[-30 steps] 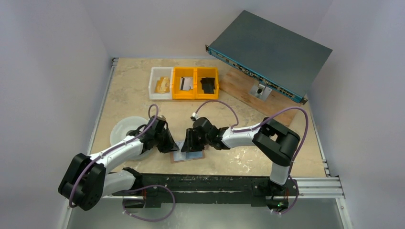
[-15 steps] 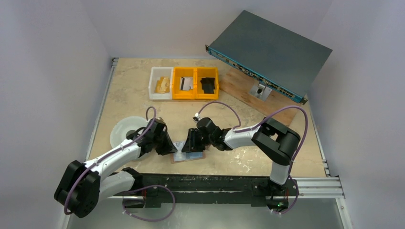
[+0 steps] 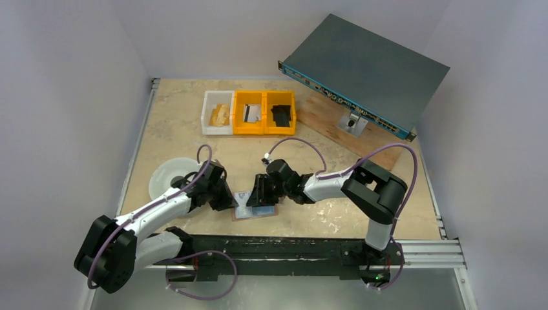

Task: Take the credit cards out of the card holder
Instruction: Remove the credit card from the card holder.

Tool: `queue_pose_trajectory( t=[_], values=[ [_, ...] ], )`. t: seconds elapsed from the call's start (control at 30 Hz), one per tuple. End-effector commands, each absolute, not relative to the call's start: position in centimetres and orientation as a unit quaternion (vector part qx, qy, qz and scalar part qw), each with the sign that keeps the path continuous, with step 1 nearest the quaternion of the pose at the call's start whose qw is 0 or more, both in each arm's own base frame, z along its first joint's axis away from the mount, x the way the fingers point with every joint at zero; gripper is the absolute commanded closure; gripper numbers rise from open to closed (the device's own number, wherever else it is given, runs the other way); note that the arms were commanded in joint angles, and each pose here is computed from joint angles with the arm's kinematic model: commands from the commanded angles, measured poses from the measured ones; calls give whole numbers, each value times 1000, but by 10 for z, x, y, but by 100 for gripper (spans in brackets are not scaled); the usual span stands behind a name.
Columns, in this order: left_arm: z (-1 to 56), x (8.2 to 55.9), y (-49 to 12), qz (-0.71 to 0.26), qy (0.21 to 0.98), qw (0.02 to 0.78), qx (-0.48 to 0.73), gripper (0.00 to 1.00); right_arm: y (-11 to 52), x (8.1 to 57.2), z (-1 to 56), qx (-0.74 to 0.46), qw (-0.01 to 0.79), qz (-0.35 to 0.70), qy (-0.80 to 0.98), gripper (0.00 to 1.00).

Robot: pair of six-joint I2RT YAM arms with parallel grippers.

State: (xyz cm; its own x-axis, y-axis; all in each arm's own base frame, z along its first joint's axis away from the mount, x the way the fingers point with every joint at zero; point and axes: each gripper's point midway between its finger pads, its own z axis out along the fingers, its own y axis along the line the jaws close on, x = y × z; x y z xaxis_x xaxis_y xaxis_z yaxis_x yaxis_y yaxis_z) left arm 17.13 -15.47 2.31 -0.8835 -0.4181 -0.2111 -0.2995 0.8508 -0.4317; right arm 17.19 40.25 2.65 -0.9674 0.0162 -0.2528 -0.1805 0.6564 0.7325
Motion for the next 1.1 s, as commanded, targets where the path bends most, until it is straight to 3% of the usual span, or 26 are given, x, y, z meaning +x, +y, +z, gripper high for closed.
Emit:
queue_pose_trajectory(
  t=[0.0,0.37,1.07],
  values=[
    [34,182,-164,-222,945,171,-166,82,385,168,7,-43,112,372,920,68],
    [14,172,-153,-182,956,143,-180,100,383,175,27,-45,133,365,920,67],
    [-4,155,-173,-178,965,108,-161,100,392,165,20,-27,84,445,891,67]
  ],
)
